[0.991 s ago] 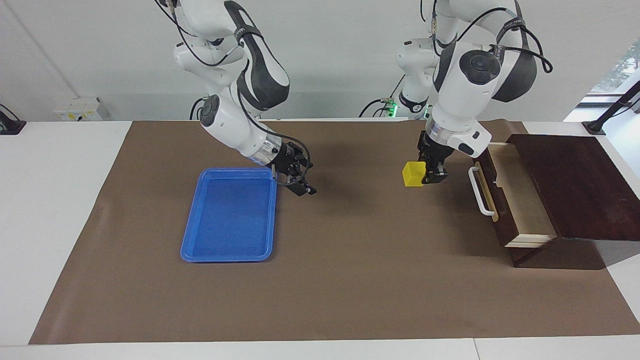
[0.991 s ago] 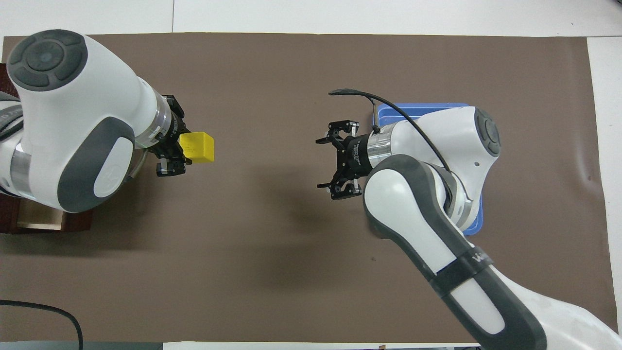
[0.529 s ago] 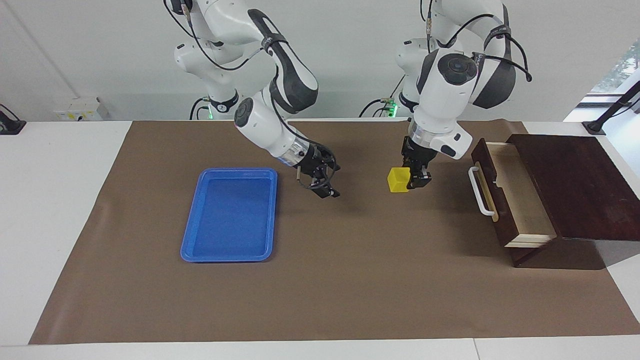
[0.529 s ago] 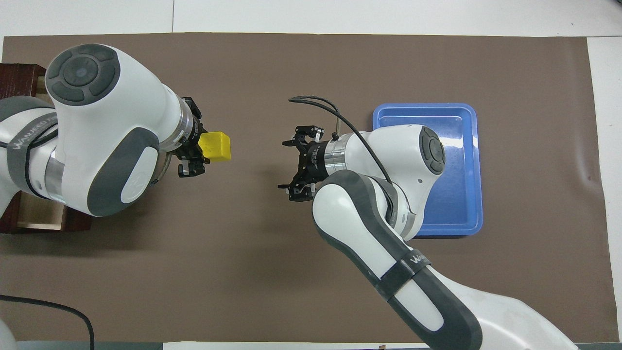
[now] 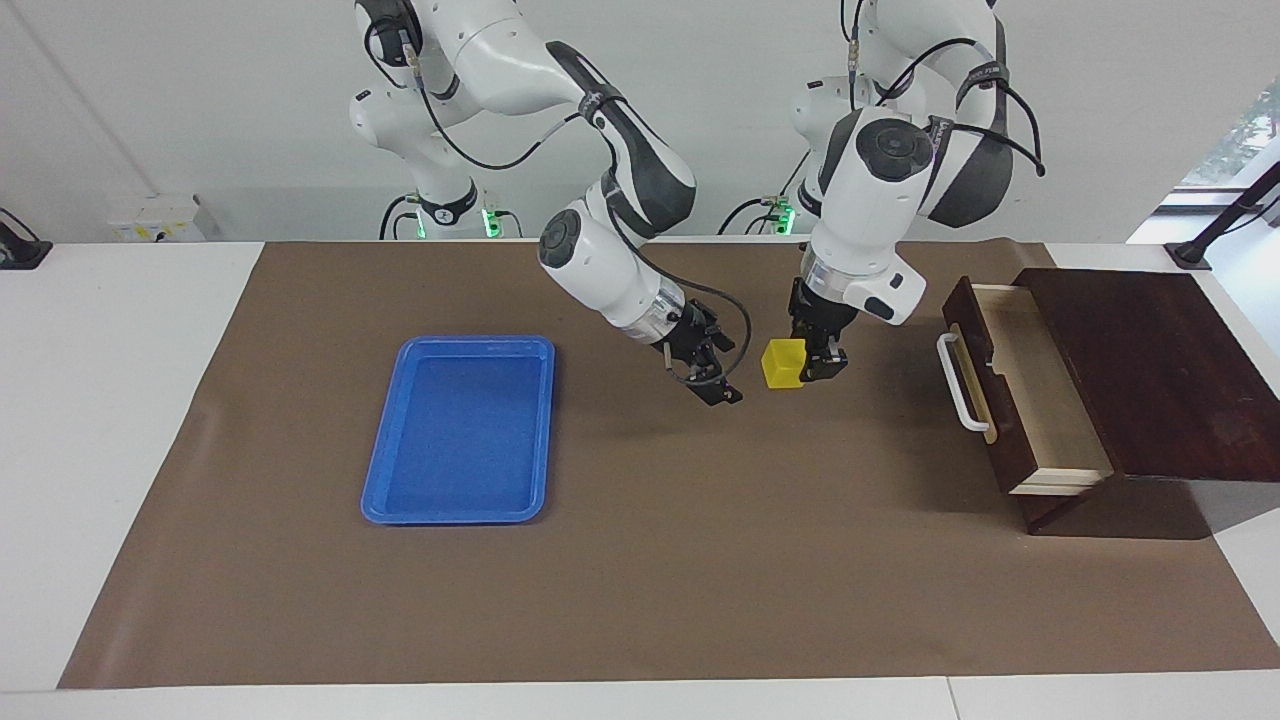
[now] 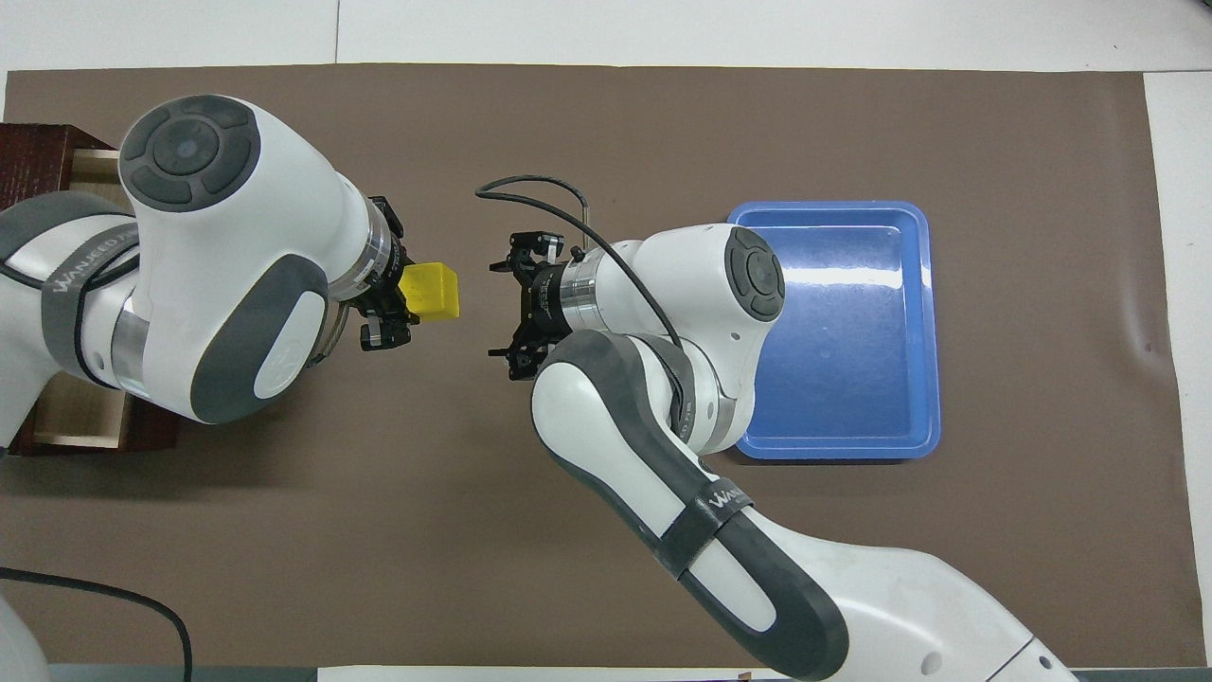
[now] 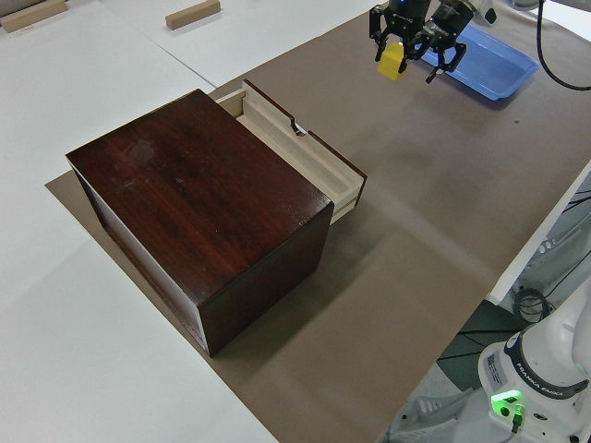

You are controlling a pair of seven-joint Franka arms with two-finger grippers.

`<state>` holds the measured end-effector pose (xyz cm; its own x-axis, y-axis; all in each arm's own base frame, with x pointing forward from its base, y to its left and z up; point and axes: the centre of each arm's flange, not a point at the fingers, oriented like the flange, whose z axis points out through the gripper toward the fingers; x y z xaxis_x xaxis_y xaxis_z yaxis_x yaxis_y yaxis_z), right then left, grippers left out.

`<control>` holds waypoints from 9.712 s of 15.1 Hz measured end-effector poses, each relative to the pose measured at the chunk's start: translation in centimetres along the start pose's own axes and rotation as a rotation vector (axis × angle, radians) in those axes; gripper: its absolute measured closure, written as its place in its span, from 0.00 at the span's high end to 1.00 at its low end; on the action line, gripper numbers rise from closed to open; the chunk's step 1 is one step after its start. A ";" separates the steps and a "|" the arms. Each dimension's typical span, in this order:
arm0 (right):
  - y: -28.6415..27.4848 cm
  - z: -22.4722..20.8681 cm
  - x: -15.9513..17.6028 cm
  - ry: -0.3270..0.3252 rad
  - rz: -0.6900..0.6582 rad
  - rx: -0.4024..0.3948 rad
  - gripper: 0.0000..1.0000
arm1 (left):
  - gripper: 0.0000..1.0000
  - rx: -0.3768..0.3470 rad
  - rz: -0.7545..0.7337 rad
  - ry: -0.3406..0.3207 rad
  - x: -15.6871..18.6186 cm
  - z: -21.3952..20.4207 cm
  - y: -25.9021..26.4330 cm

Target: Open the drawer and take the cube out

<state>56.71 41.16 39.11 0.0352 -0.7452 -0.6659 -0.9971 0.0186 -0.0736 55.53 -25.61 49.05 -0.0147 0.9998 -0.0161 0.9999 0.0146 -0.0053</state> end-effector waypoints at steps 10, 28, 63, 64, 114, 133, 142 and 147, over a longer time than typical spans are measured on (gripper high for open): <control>-1.1 1.0 -2.9 -0.028 -0.004 -0.012 1.00 | 0.55 0.012 -0.002 0.006 0.1 0.7 -0.2; 0.3 2.4 -4.6 -0.034 -0.027 -0.034 1.00 | 0.55 0.010 -0.008 0.005 0.0 1.2 -0.2; -9.8 -20.1 20.0 -0.027 0.104 -0.059 0.57 | 1.00 0.005 0.159 0.067 18.7 0.4 5.0; -9.3 -21.2 21.6 -0.032 0.097 -0.067 0.57 | 1.00 0.008 0.177 0.067 20.2 0.4 5.2; 7.3 -13.2 33.9 0.008 -0.023 -0.084 0.57 | 1.00 -0.008 0.275 0.141 33.1 1.7 2.1; -0.5 -27.6 26.8 0.070 -0.258 -0.076 1.00 | 1.00 0.008 1.444 -0.015 24.2 -10.0 -2.2; -4.0 -38.4 21.3 0.491 -1.043 -0.368 1.00 | 1.00 0.036 1.526 -0.038 20.2 -11.6 -1.7; -3.2 -43.5 20.1 0.529 -1.371 -0.565 1.00 | 1.00 0.079 1.589 -0.080 20.0 -10.5 -0.7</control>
<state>57.68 -2.92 58.24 0.9919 -0.1270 0.0055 -0.1268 -0.9917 -0.0228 54.56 -5.51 59.19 0.9944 -0.0069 -0.1056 -0.0050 -0.9998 0.0182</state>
